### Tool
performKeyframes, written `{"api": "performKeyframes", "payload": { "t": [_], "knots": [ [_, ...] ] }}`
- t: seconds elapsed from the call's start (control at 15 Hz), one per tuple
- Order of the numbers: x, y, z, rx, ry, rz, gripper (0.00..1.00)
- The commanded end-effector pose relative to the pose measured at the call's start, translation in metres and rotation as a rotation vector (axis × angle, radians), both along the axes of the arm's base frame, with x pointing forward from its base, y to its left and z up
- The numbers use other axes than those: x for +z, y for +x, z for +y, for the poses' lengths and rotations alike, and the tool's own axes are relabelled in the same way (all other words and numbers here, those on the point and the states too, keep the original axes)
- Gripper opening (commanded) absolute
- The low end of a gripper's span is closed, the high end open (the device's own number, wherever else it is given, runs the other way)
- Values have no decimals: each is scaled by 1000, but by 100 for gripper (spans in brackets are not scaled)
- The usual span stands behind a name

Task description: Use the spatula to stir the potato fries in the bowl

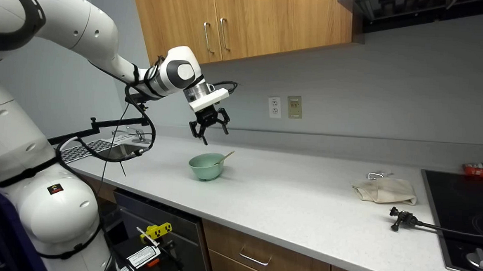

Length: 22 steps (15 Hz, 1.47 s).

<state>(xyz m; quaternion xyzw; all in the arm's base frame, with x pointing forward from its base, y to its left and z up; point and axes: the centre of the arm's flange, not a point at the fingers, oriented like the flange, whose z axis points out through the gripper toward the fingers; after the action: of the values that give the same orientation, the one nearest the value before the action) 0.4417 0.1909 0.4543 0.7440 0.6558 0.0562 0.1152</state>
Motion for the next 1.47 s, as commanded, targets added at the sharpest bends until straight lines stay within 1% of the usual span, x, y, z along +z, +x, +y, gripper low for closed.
{"api": "performKeyframes", "payload": {
  "t": [0.0, 0.13, 0.4, 0.6, 0.73, 0.87, 0.93, 1.07, 1.4],
  "knots": [
    [27, -18, -26, -68, 114, 13, 100],
    [37, -20, -33, -111, 189, 11, 100],
    [52, -20, -43, -185, 313, 20, 100],
    [51, -19, -41, -243, 404, 27, 100],
    [49, -18, -38, -265, 443, 43, 100],
    [48, -20, -37, -283, 469, 61, 100],
    [47, -12, -36, -267, 422, 57, 100],
    [46, -12, -36, -275, 434, 63, 100],
    [46, -12, -36, -277, 434, 63, 100]
  ]
}}
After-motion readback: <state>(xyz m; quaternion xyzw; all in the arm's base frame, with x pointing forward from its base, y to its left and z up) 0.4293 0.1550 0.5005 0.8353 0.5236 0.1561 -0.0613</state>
